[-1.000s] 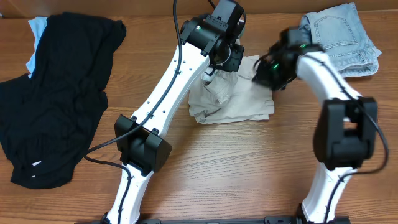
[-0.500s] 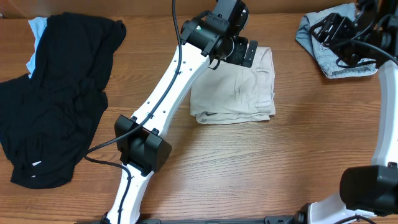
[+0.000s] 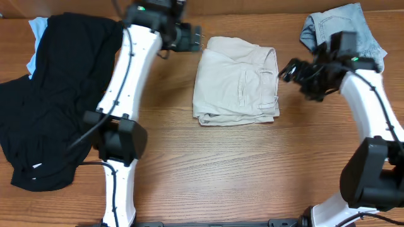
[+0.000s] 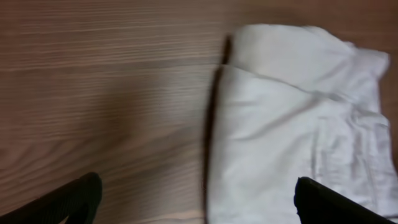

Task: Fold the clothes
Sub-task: 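Release the folded shorts and withdraw both grippers outward, then grasp the folded beige shorts' right edge with the right gripper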

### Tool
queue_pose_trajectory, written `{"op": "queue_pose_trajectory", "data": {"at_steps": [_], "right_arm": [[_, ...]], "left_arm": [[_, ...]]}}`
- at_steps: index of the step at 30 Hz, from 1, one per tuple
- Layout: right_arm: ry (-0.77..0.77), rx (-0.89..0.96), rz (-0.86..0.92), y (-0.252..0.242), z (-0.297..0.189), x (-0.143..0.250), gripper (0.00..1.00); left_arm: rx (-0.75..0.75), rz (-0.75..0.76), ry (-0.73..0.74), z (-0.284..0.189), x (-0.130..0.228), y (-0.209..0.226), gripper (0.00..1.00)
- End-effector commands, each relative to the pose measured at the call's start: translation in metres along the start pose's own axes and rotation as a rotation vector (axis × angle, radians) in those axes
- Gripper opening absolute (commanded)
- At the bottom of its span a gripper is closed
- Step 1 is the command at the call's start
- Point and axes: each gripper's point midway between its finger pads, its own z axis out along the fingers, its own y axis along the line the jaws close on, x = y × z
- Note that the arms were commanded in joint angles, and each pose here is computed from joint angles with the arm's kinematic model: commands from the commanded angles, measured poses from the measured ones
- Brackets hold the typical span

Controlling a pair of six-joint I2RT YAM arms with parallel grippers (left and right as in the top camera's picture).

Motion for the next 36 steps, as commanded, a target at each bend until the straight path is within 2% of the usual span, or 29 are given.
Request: {"op": "queue_pose_trajectory", "data": {"at_steps": [1, 7, 14, 17, 19, 21, 29, 31, 36], "right_arm": [[0.035, 0.060, 0.026, -0.011, 0.026, 0.024, 0.98], [0.050, 0.067, 0.031, -0.015, 0.057, 0.048, 0.98], [0.042, 0.070, 0.023, -0.013, 0.072, 0.058, 0.98], [0.025, 0.099, 0.034, -0.017, 0.073, 0.057, 0.95], [0.002, 0.122, 0.029, -0.021, 0.073, 0.053, 0.86], [-0.038, 0.137, 0.018, -0.023, 0.073, 0.044, 0.63], [-0.173, 0.072, -0.085, -0.003, 0.072, 0.010, 0.11], [-0.155, 0.075, -0.087, -0.002, 0.073, 0.015, 0.04], [-0.040, 0.113, -0.093, -0.002, 0.081, 0.048, 0.04]], "left_arm": [[-0.013, -0.007, -0.033, -0.017, -0.008, 0.014, 1.00], [-0.025, -0.010, -0.021, -0.018, -0.007, 0.024, 1.00], [-0.022, 0.007, -0.017, -0.017, -0.005, 0.020, 1.00], [-0.023, 0.007, -0.012, -0.016, -0.004, 0.020, 1.00], [-0.027, 0.006, -0.010, -0.015, -0.004, 0.021, 1.00], [-0.034, 0.006, -0.009, -0.014, -0.003, 0.023, 1.00], [-0.051, 0.003, 0.012, -0.008, 0.002, 0.027, 1.00], [-0.052, 0.002, 0.018, -0.006, 0.004, 0.027, 1.00], [-0.054, 0.000, 0.028, -0.004, 0.006, 0.028, 1.00]]}}
